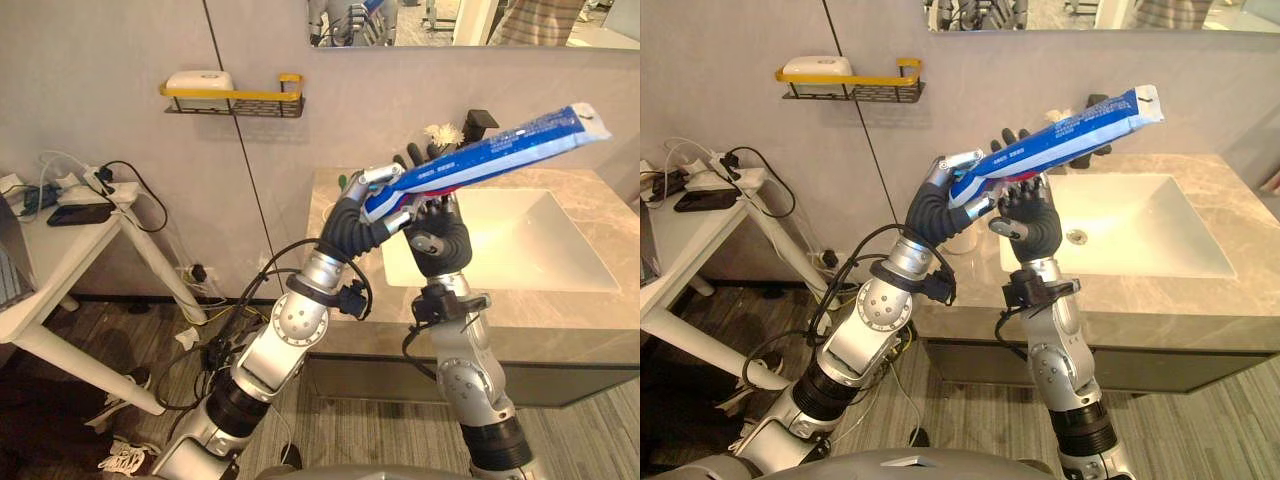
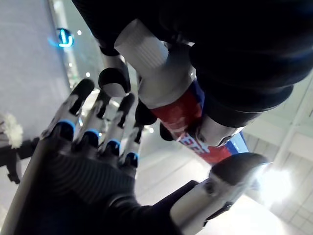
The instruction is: Organize washtable
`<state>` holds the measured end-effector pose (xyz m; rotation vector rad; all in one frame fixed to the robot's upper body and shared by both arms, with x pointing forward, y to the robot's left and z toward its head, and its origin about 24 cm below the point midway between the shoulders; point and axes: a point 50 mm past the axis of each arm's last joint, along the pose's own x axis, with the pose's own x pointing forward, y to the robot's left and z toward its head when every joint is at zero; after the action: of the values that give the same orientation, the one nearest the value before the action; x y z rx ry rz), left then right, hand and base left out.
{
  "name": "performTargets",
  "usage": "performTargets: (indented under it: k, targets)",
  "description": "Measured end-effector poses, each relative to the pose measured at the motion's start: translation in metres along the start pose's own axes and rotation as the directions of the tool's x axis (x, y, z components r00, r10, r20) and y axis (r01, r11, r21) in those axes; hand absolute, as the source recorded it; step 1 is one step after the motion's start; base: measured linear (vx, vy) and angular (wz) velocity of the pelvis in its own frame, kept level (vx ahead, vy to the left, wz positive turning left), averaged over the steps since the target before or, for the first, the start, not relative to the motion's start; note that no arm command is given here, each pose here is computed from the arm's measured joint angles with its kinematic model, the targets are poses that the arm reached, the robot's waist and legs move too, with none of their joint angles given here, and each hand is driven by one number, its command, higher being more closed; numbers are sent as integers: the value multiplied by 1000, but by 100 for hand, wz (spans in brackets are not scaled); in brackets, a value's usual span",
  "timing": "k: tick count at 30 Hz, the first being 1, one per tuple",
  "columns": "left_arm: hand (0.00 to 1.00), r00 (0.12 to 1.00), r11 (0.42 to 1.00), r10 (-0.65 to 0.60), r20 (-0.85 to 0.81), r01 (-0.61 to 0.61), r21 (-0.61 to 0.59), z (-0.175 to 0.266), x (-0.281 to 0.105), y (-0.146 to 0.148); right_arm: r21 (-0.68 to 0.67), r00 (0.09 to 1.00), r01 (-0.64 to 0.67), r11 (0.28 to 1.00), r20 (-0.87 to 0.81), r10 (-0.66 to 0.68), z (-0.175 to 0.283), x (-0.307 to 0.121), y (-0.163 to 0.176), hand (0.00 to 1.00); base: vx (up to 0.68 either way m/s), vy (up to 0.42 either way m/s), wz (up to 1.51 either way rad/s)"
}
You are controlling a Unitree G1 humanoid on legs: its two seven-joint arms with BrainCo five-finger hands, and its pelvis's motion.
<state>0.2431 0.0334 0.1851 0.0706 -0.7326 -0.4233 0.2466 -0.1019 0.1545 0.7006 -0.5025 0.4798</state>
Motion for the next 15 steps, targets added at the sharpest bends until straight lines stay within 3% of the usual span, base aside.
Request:
performTargets:
  k: [8,15]
  targets:
    - [100,999,1000,17,-47,-16,14,-11,1,-1,147,998,-32,989,-53,40,-14,1,11,0,0,0,0]
    - [100,999,998,19,-35,-17,57,-13,7,-1,174,998,-27,984,-51,36,-13,2,10,0,0,0,0]
